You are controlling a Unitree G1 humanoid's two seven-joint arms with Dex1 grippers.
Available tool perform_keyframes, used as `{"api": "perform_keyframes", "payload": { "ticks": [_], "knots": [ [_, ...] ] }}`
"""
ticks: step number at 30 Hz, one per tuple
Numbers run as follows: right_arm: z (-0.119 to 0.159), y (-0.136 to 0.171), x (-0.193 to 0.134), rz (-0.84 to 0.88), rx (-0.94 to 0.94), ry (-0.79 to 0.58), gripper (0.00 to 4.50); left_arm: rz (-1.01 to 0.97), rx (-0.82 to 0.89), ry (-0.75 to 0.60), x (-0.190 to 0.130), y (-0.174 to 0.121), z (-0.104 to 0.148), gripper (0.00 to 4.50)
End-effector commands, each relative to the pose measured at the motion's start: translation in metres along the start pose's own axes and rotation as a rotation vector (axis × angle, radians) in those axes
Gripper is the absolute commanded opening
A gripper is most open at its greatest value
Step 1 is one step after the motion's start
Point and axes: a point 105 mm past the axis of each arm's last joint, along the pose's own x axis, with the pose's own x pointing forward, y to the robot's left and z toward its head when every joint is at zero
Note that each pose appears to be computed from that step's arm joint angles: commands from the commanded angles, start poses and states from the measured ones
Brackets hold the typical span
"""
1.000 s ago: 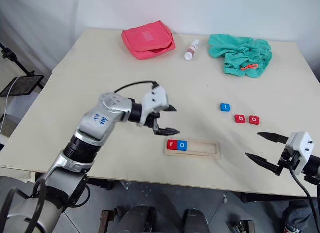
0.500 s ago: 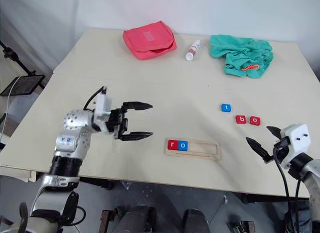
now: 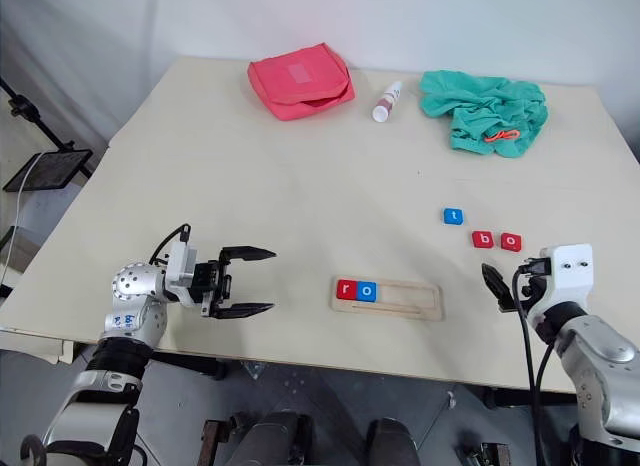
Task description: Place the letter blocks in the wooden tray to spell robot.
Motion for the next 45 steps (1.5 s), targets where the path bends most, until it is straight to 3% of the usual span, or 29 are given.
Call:
{"api": "perform_keyframes", "payload": {
  "ticks": [1, 20, 30, 36, 45],
  "knots": [
    [0.009, -0.001, -0.007, -0.034, -0.015, -0.04, 4.5, -0.102, 0.045, -0.027, -0.001, -0.005, 0.008, 4.47],
    [0.008, 0.005, -0.006, -0.011, -0.029, -0.038, 4.5, -0.141, 0.041, -0.068, 0.007, -0.009, 0.01, 4.47],
    [0.039, 0.02, 0.047, 0.081, -0.008, -0.008, 4.5, -0.12, 0.069, -0.087, 0.013, -0.014, 0.011, 4.47],
    [0.029, 0.015, 0.076, 0.094, -0.026, 0.072, 4.5, -0.101, 0.08, -0.097, 0.014, -0.023, 0.011, 4.47],
    [0.016, 0.006, 0.092, 0.067, -0.026, 0.131, 4.5, -0.064, 0.087, -0.088, 0.011, -0.031, 0.013, 4.47]
  ]
}}
